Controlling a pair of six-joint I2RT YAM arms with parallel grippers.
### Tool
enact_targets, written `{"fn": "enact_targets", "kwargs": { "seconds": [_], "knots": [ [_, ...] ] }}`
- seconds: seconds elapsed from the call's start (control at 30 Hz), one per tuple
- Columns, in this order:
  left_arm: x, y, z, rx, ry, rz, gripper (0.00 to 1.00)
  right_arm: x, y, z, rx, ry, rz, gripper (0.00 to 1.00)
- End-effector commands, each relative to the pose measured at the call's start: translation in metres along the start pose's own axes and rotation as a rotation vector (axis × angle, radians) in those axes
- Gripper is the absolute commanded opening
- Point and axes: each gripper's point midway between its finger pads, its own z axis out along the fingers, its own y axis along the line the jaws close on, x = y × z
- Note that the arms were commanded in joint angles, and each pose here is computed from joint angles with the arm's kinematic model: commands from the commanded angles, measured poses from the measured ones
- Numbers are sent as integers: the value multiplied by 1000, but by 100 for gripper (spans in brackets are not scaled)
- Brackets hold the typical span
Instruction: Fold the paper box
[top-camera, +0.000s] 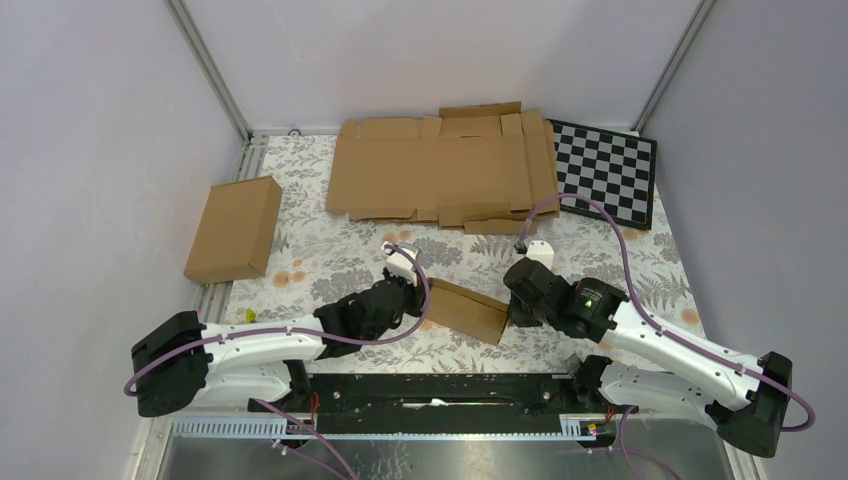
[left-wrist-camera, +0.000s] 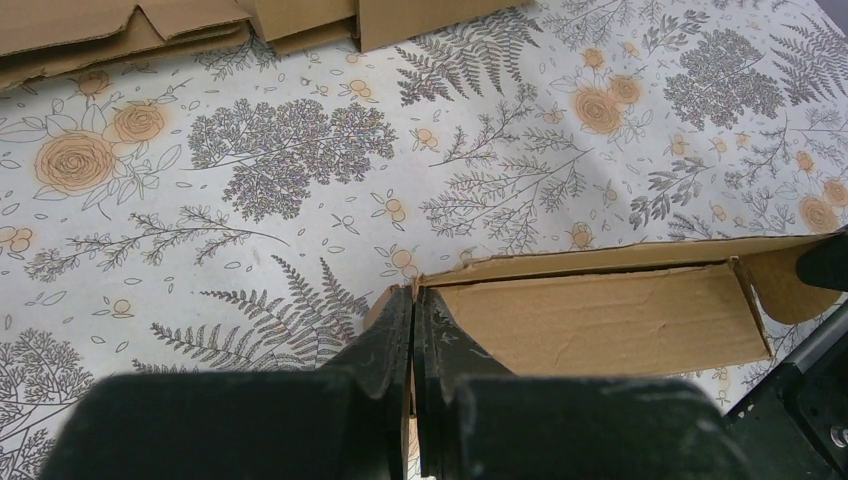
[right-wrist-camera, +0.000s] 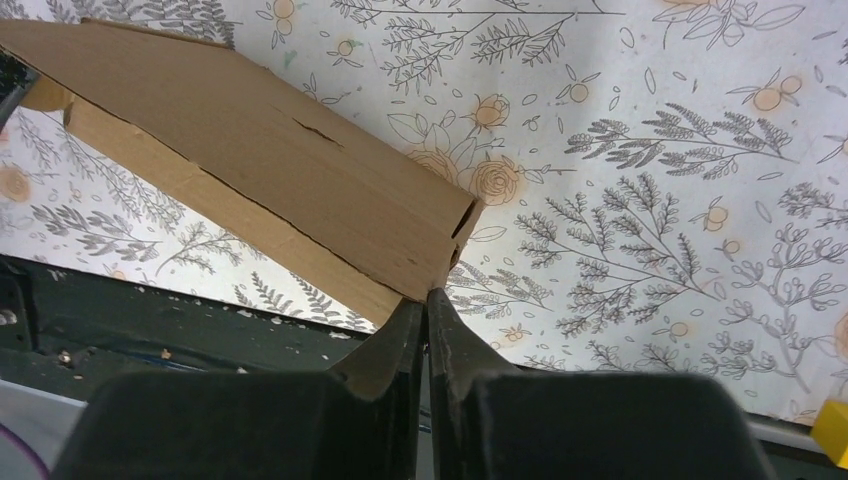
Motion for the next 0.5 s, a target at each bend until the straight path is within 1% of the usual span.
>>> {"fn": "enact_targets", "kwargs": {
  "seconds": [0.0, 0.13, 0.23, 0.3, 0.47],
  "knots": [
    [-2, -7, 1, 6, 9, 16, 0, -2, 15, 2, -30, 4, 132, 7],
    [-1, -7, 0, 4, 11, 24, 0, -3, 16, 4, -24, 7, 175, 7],
    [-1, -6, 0, 2, 11, 26, 0, -4, 14, 3, -6, 6, 199, 17],
    [-2, -5, 0, -1, 9, 24, 0, -5, 11, 3, 20, 5, 202, 26],
    [-1, -5, 0, -4, 9, 26, 0, 4, 3, 8, 51, 29, 169, 26]
  ]
}}
